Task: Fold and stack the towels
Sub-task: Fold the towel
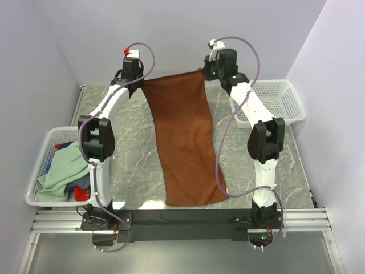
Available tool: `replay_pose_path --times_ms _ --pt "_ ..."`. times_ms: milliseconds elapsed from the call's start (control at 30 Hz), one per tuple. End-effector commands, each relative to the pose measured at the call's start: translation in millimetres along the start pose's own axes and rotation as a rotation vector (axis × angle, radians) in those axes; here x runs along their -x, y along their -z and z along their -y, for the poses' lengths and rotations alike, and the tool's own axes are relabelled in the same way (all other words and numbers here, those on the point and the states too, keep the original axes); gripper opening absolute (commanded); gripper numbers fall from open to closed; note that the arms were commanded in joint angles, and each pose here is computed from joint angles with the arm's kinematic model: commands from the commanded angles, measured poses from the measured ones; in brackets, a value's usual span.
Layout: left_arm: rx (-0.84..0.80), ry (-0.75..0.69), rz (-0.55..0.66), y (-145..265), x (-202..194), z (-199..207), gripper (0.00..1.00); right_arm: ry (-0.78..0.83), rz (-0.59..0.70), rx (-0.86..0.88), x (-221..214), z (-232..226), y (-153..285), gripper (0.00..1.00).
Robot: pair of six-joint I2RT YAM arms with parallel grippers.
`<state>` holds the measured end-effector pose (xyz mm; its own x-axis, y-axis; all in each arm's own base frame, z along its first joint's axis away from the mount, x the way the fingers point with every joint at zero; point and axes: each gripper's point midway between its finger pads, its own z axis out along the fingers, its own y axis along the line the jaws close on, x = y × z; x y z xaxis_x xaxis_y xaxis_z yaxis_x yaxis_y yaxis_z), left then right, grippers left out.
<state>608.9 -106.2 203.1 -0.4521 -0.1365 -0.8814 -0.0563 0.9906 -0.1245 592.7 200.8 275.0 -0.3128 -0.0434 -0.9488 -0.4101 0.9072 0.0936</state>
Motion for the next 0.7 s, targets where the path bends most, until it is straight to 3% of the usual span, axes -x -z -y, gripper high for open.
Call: replay_pose_path --times_ms 0,133,300,667 --pt "0.039 0.069 0.171 17.0 59.4 -19.8 0.0 0.01 0.194 -0.002 70.1 0.3 14.4 0.0" --pt "0.026 0.064 0.124 -5.6 30.7 -22.9 0.0 0.004 0.149 -0.02 36.5 9.3 -7.9 0.0" --pt "-0.001 0.074 0.105 -13.6 21.9 -19.4 0.0 0.011 0.141 0.006 17.8 6.6 -17.9 0.0" --pt "-0.113 0.141 0.073 22.7 15.1 -2.3 0.0 0.01 0.088 -0.007 -9.4 8.7 8.0 0.0"
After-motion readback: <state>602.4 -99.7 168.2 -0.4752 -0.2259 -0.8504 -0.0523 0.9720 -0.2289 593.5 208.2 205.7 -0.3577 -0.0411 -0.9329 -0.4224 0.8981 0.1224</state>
